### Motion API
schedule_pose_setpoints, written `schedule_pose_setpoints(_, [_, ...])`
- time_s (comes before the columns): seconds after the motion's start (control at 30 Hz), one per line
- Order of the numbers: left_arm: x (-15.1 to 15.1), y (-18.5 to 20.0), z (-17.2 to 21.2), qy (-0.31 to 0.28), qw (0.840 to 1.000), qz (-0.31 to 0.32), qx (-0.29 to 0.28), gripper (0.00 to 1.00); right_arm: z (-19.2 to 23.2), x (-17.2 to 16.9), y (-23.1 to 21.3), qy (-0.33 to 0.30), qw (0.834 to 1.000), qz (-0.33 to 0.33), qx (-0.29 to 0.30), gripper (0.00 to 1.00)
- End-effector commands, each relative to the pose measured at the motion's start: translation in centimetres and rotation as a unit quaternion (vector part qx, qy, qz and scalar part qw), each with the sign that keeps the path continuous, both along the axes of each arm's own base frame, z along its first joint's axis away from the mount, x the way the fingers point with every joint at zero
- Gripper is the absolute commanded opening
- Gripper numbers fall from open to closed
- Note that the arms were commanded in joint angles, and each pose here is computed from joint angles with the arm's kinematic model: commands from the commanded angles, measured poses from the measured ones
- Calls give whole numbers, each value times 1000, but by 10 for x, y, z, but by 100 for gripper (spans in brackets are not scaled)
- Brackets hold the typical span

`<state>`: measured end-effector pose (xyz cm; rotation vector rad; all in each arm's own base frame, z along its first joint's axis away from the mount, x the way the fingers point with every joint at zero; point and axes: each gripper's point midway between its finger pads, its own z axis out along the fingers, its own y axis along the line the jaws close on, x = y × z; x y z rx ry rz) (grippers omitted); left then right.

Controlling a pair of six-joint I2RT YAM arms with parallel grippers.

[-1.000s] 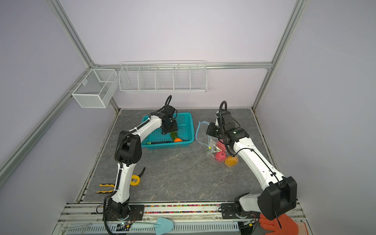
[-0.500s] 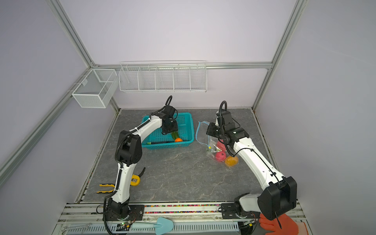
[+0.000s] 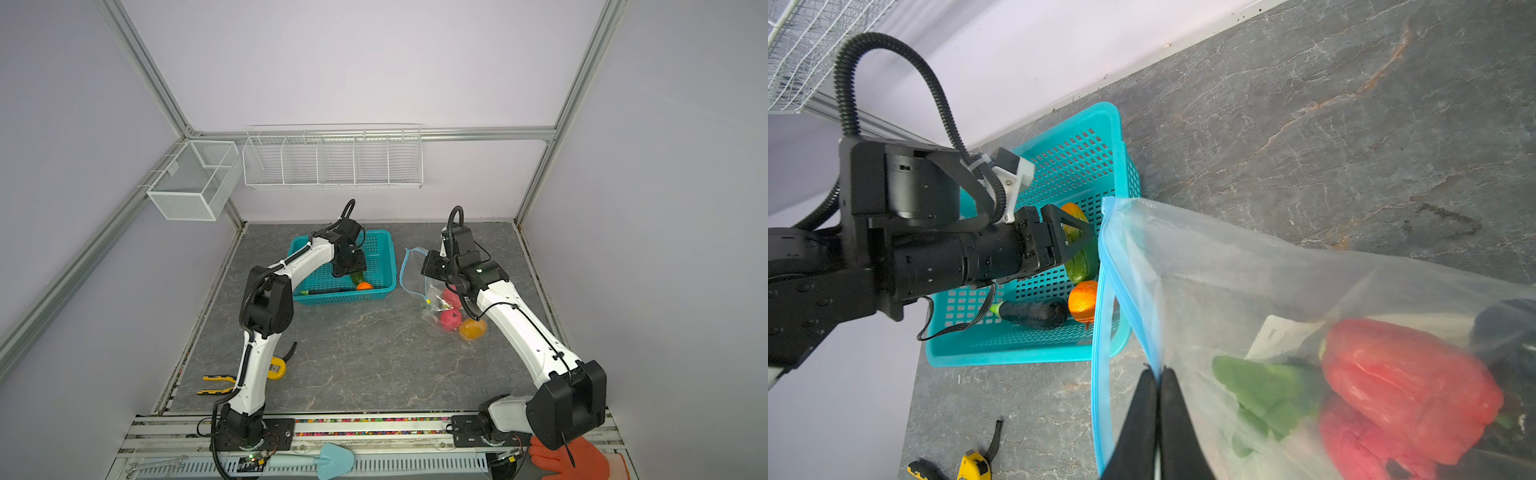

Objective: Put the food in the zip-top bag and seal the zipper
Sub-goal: 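Lower the left gripper around the yellow papaya and close it, then lift the yellow papaya from the basket with the left gripper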

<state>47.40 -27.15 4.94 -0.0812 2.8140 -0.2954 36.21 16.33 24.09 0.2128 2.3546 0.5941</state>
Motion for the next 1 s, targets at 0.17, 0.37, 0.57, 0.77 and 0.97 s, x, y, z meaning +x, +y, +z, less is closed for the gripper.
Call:
schedule_pose_setpoints(0.17, [0, -7, -2, 5, 1000, -14, 16, 59, 11, 0, 1, -14, 1000, -1, 2, 7])
schedule_pose_setpoints(0.37, [1, -8, 2, 1, 1000, -15, 13, 51, 10, -1, 1, -13, 1000, -1, 0, 7])
schedule_pose_setpoints(0.57, [1, -10, 6, -2, 1000, -14, 10, 46, 12, -1, 1, -15, 1000, -1, 1, 7])
schedule_pose_setpoints(0.77, [3, -18, 13, -8, 1000, -16, -5, 44, 12, -1, 0, -15, 1000, -1, 1, 7])
schedule_pose_setpoints(0.97, [4, -22, 21, -13, 1000, -16, -15, 42, 15, -2, -1, -18, 1000, -2, 1, 7])
